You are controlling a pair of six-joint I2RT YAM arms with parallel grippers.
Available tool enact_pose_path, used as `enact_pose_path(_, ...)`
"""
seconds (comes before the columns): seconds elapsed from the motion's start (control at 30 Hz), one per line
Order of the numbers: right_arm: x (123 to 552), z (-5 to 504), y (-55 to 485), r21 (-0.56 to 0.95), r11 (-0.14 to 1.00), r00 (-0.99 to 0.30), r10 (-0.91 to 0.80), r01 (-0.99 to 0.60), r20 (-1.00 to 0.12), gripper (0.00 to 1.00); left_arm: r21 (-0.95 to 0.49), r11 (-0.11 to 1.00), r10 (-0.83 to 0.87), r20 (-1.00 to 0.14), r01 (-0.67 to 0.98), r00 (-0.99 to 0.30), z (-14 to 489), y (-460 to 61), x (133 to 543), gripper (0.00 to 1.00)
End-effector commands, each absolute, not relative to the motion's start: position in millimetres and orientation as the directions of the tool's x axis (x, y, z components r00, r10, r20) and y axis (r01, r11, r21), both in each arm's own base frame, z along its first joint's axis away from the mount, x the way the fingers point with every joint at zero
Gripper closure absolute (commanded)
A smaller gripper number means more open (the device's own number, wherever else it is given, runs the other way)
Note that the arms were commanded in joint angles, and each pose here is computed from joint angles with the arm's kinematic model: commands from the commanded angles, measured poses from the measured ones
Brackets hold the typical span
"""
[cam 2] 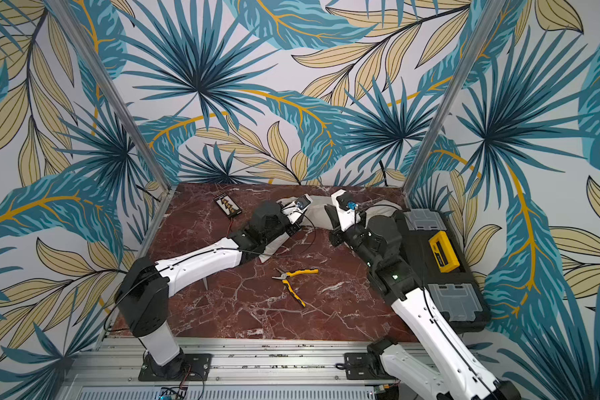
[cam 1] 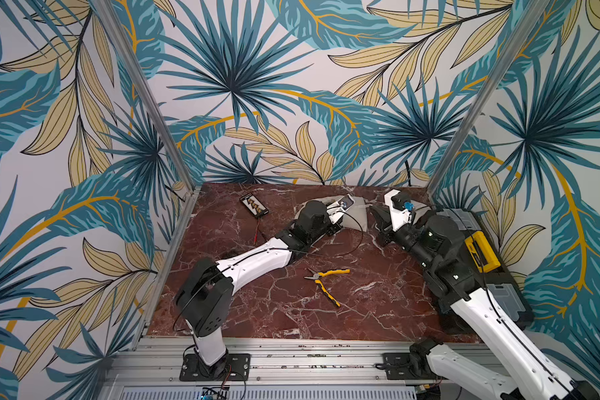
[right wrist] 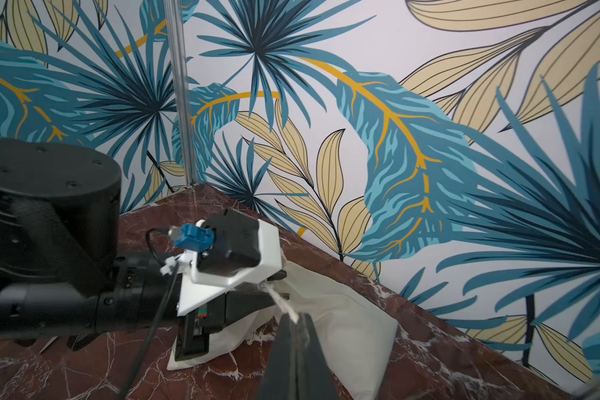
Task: Close the soil bag
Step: Frap the soil bag at the center of the board.
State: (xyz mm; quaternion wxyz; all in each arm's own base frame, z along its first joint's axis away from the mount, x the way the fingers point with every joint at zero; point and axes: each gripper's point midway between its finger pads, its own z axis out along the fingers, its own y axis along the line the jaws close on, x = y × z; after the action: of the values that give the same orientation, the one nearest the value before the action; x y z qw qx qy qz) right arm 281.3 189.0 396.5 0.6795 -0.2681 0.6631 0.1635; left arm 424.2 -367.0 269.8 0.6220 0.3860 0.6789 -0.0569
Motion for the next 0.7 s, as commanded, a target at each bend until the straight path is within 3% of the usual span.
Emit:
enact_pose_path(0.0,271,439,154,-0.133,0.887,0.176,-0.06,-0.442,-0.983,1.0,0.444,0.797,0.531,-0.838,0.41,-0.125,229,-312,462,0.76)
enact_pose_path(0.2,263,435,110,-0.113,0.959,0.173,-0.068,-0.262,-0.983,1.0,0.414,0.892,0.452,-0.819,0.182,-0.354,196,-221,495,0.77)
enact_pose_path(0.37,268,422,115,-0.113,0.955,0.151,-0.073,-0.275,-0.986,1.0,0.404,0.914,0.378,-0.812,0.04,-0.444,194,-150,500,0.79)
enact_pose_path(0.57,301,392,149,-0.099,0.929,0.092,-0.071,-0.356,-0.993,1.0,0.474,0.854,0.354,-0.832,-0.216,-0.428,274,-50,477,0.82)
enact_pose_path(0.67,318,375,175,-0.08,0.899,0.053,-0.063,-0.432,-0.997,1.0,0.511,0.821,0.41,-0.838,-0.254,-0.361,320,-35,456,0.82)
